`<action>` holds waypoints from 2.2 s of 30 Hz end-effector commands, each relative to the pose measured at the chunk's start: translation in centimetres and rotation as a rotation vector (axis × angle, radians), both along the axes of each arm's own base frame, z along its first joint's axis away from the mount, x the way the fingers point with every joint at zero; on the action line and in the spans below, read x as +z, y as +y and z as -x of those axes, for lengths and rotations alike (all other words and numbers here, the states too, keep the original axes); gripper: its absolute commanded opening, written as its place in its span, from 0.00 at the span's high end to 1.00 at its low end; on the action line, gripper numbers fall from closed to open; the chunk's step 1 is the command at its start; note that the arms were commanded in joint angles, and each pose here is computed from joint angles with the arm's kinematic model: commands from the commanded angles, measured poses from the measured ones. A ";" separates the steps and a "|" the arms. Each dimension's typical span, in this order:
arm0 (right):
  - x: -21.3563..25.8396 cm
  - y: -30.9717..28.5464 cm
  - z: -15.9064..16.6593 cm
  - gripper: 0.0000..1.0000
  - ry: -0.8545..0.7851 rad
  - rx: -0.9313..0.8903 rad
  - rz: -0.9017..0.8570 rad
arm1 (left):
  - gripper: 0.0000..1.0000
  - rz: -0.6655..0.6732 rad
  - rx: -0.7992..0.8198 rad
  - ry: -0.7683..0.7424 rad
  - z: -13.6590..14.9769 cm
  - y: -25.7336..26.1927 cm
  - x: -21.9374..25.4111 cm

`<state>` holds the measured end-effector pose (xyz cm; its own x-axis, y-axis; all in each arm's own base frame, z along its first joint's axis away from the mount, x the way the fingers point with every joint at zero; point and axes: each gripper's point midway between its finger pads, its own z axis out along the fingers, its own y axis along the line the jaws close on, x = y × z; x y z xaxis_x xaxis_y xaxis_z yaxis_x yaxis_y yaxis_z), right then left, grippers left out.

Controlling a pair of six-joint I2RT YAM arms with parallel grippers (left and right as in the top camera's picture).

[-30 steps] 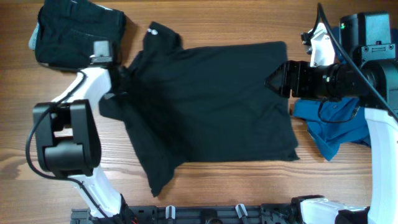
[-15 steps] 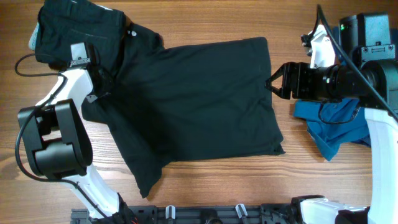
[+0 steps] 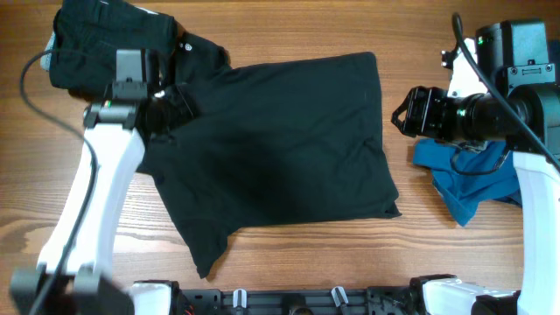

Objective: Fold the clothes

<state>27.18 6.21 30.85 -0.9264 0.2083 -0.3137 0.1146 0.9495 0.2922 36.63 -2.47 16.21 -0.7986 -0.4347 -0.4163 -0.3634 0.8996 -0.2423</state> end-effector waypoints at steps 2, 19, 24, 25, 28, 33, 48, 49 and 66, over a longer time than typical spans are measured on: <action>0.2 -0.3 0.7 0.24 -0.006 -0.026 0.007 | 0.01 0.076 -0.038 -0.038 4.7 -2.5 4.5; -4.6 1.8 5.5 0.25 0.146 0.091 -0.104 | 0.00 0.254 -0.025 0.394 21.9 -4.2 4.5; -6.5 1.8 6.4 0.22 0.166 0.068 -0.114 | 0.00 0.262 0.036 0.462 25.0 -3.7 2.4; -6.8 1.8 6.5 0.22 0.170 0.067 -0.114 | 0.00 0.266 0.052 0.470 25.4 -3.7 1.9; -7.9 2.0 6.6 0.21 0.188 0.071 -0.129 | 0.00 0.308 0.067 0.468 26.6 -4.1 0.3; -9.7 2.8 6.4 0.21 0.208 0.085 -0.172 | 0.00 0.351 0.058 0.497 27.6 -4.8 -2.1; -17.9 3.4 6.2 0.18 0.291 -0.015 -0.230 | 0.01 0.368 0.068 0.604 29.2 -5.1 -7.1; -18.7 3.4 6.2 0.17 0.300 -0.036 -0.235 | 0.02 0.389 0.063 0.613 29.3 -5.5 -7.5; -24.0 2.9 7.2 0.12 0.378 -0.239 -0.253 | 0.07 0.304 0.246 0.638 29.6 -3.6 -10.8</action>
<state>20.00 9.20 7.00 -0.8943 0.4315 0.1185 0.4393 0.7964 0.4157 11.33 -8.48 8.64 -0.8429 -0.5116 0.1668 -0.5328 0.7501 -0.3917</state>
